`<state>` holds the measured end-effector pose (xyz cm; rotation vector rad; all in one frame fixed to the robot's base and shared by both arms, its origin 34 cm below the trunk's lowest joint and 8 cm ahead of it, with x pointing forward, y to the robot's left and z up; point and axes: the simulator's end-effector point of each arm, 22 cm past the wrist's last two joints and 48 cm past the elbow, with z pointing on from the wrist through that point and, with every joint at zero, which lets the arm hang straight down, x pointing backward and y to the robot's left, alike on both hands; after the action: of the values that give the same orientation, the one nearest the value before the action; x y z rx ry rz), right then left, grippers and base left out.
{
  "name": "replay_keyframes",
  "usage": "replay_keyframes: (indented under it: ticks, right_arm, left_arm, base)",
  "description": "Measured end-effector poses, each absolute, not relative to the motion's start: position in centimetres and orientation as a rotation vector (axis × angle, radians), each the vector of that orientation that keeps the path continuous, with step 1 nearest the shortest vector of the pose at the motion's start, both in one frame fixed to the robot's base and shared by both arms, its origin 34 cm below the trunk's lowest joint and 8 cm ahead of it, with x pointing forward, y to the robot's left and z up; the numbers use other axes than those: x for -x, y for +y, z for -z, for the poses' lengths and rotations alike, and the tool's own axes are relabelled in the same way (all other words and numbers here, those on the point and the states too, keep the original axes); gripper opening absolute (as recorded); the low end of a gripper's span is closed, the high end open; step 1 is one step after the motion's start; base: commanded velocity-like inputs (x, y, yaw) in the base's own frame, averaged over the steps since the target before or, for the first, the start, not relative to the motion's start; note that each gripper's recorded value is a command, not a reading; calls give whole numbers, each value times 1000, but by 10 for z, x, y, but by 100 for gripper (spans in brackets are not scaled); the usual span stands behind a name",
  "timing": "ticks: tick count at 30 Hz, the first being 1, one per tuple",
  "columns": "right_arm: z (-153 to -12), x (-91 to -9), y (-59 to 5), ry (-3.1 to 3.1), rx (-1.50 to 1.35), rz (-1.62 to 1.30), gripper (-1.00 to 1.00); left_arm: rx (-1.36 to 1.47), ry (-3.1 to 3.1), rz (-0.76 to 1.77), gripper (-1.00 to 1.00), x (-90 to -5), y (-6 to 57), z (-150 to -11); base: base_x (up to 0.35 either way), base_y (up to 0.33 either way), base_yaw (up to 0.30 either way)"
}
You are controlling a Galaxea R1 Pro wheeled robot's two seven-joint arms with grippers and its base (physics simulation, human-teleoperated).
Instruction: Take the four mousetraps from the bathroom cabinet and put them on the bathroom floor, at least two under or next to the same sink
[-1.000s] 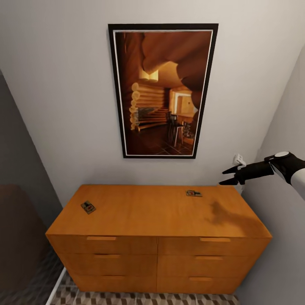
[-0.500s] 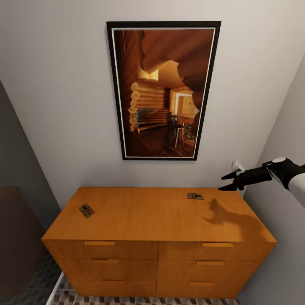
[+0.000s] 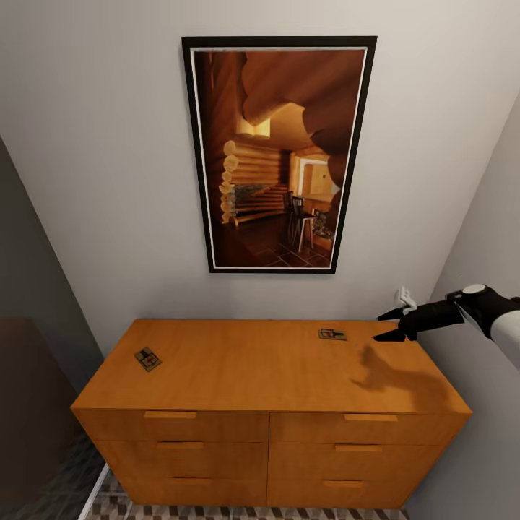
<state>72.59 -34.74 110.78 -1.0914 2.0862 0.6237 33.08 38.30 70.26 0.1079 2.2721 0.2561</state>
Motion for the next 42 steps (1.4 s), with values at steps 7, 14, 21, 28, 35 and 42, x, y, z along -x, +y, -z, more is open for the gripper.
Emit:
replay_keyframes:
  ticks: [7, 14, 21, 28, 35, 42]
  right_arm:
    - [-1109, -721, -380, 2104, 1056, -573, 100]
    - [-1110, -733, -402, 2103, 1010, -465, 100]
    - [-1111, -744, -405, 2094, 985, -407, 100]
    - [-1109, -750, -378, 2073, 1016, -441, 100]
    - [-1109, -750, -373, 2071, 1023, -449, 100]
    - [-1108, -750, -372, 2070, 1024, -452, 100]
  left_arm:
    - [-109, 2273, -258, 100, -331, 384, -703]
    - [-109, 2273, -259, 100, -331, 384, -703]
    - [-109, 2273, -258, 100, -331, 384, -703]
    - [-109, 2273, -259, 100, -331, 384, -703]
    - [-109, 2275, -259, 100, -330, 385, -702]
    - [-112, 2279, -260, 100, -326, 386, -702]
  base:
    - [0, 0, 0]
    - [0, 0, 0]
    - [0, 0, 0]
    - [0, 0, 0]
    - [0, 0, 0]
    - [0, 0, 0]
